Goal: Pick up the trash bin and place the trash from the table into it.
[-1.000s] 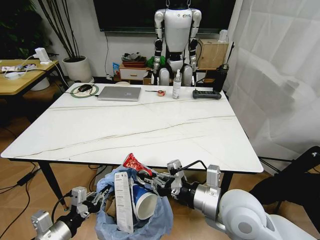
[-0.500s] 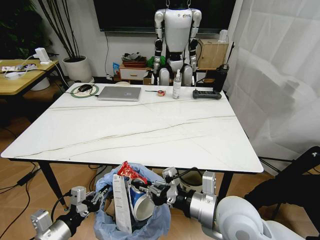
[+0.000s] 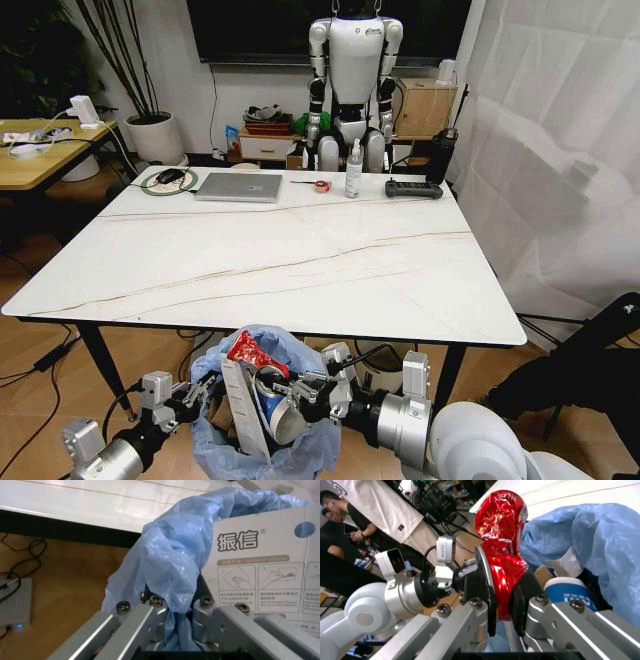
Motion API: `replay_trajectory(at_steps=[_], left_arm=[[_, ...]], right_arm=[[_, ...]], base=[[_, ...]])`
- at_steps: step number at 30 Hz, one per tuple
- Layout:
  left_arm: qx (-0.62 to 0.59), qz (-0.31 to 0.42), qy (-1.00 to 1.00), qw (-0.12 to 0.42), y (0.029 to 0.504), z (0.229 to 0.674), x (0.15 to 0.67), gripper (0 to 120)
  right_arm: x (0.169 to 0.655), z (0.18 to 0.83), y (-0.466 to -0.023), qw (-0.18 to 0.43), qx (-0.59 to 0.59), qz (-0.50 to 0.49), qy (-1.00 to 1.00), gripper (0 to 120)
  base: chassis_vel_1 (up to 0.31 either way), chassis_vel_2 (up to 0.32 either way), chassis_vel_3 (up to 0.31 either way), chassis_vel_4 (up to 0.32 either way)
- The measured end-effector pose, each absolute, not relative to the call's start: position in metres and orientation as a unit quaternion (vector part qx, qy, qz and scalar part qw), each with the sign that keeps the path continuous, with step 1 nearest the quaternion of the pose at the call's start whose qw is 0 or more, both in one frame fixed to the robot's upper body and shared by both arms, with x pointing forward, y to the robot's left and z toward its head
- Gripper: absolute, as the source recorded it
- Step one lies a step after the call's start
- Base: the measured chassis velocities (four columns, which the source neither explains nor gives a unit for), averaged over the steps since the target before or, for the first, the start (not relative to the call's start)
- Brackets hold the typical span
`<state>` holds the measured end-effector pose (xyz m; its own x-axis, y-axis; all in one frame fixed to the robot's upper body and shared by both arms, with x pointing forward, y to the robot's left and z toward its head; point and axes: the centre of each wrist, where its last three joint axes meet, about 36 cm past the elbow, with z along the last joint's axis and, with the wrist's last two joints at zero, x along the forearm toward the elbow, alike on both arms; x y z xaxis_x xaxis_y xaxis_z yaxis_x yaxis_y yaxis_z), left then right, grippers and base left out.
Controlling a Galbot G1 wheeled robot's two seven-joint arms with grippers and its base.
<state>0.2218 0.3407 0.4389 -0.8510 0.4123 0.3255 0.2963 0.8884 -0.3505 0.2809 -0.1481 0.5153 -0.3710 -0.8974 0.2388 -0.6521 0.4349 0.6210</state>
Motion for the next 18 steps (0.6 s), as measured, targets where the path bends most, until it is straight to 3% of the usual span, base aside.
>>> replay_trajectory(at_steps=[18], left_arm=[[-0.188, 0.147, -0.950, 0.199, 0.339, 0.439, 0.221, 1]], right_arm=[[0.298, 0.516, -0.147, 0.270, 0.468, -0.229, -0.810, 8]], base=[[0.000, 0.000, 0.000, 0.000]])
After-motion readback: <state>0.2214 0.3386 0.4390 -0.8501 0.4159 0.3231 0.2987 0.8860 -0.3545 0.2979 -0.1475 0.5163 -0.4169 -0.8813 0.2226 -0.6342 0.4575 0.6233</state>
